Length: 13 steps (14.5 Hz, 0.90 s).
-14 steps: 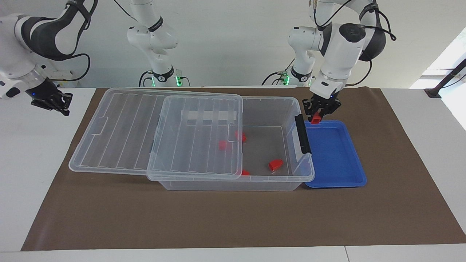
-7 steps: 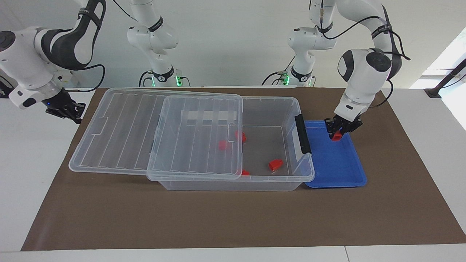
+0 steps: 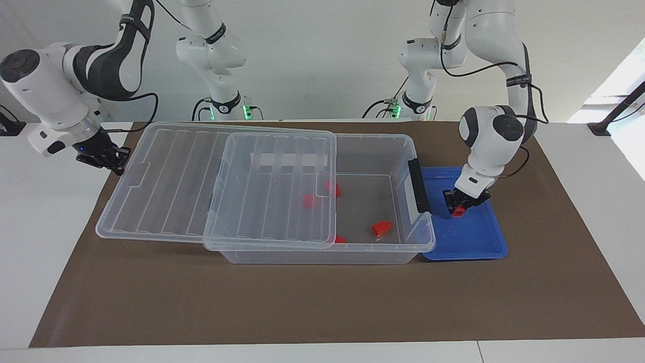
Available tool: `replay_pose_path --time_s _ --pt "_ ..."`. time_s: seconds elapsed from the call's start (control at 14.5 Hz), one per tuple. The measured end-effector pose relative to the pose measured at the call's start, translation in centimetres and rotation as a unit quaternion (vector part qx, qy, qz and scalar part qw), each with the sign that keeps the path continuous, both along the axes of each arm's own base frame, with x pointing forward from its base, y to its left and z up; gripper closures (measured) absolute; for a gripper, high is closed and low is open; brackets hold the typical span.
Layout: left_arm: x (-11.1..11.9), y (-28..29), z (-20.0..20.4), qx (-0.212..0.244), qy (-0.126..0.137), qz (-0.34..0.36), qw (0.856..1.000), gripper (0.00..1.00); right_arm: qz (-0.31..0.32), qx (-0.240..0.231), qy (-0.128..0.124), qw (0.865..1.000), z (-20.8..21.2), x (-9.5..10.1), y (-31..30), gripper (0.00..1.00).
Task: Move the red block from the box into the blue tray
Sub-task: 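Carry the red block over the blue tray and release it, then withdraw the left gripper while the right gripper slides the lid back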
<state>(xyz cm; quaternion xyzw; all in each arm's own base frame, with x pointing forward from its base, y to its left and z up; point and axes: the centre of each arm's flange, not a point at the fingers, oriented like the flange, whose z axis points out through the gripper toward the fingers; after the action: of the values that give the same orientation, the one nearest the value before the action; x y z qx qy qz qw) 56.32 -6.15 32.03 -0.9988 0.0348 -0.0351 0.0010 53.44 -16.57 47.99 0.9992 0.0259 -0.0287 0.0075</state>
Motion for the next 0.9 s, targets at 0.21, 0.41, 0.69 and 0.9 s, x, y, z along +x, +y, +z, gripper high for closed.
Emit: replay_pose_path --time_s 0.21,0.41,0.69,0.9 --pt "-0.2 -0.2 -1.2 0.000 0.007 -0.002 1.000 0.66 0.002 -0.001 -0.003 1.000 0.1 0.3 1.0 0.99" --pt "-0.1 -0.2 -0.7 0.000 0.003 -0.002 1.000 0.38 -0.003 -0.001 -0.004 1.000 0.2 0.7 3.1 0.99" --pt "0.8 -0.2 4.5 0.002 0.009 -0.001 1.000 0.00 -0.004 -0.002 -0.007 1.000 0.1 1.1 4.6 0.99" --pt "1.2 -0.5 12.5 0.004 0.014 -0.002 1.000 0.00 -0.011 -0.003 -0.008 1.000 0.1 1.5 6.3 0.99"
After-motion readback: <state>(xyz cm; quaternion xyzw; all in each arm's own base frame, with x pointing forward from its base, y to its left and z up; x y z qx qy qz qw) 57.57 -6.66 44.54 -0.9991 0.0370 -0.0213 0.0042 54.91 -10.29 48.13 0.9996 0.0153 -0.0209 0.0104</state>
